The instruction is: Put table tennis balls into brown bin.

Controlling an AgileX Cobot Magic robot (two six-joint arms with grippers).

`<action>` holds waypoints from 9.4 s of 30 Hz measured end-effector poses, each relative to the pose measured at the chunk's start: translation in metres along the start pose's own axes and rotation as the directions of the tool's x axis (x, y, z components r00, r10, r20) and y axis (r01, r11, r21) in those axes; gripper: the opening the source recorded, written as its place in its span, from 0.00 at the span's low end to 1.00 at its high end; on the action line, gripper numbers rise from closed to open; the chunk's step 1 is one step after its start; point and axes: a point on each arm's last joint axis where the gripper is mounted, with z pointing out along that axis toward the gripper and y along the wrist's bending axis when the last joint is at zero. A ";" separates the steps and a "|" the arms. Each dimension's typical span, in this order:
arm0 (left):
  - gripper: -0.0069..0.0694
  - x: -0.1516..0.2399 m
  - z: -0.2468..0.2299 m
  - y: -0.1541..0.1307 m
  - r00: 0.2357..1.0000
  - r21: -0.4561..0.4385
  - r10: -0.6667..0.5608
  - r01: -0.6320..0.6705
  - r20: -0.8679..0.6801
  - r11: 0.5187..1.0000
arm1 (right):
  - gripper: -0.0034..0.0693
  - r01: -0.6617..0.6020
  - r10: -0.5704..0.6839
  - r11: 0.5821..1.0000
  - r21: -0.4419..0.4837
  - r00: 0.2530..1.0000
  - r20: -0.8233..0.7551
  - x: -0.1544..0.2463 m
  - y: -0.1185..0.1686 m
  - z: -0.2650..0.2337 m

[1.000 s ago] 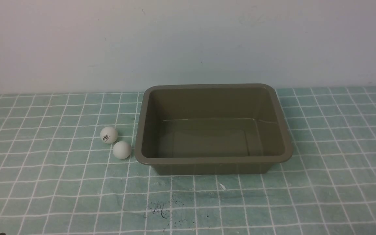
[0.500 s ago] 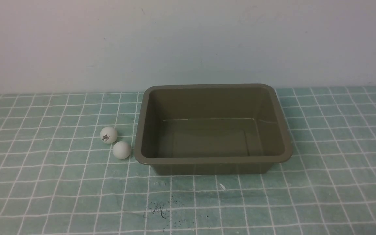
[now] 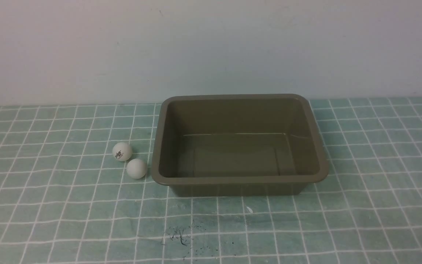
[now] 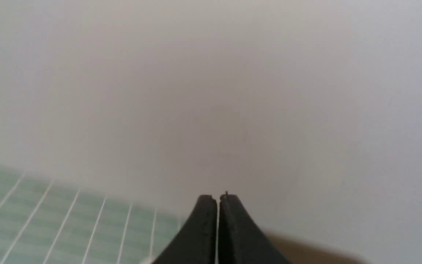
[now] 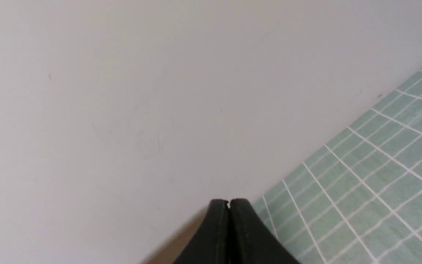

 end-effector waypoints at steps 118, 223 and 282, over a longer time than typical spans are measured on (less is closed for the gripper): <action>0.54 0.096 0.354 -0.081 0.270 0.437 0.453 -0.123 -0.849 0.891 | 0.03 0.471 -0.419 0.871 -0.142 0.560 -0.715 -0.039 0.087 0.077; 0.08 -0.014 0.067 -0.034 0.698 0.127 0.373 -0.379 -0.611 0.917 | 0.03 0.524 -0.530 0.798 -0.297 0.845 0.065 -0.106 0.087 -0.036; 0.08 0.149 -0.027 0.079 0.881 -0.070 0.418 -0.442 -0.221 0.894 | 0.03 0.489 -0.498 0.840 -0.236 0.867 0.025 -0.095 0.074 -0.028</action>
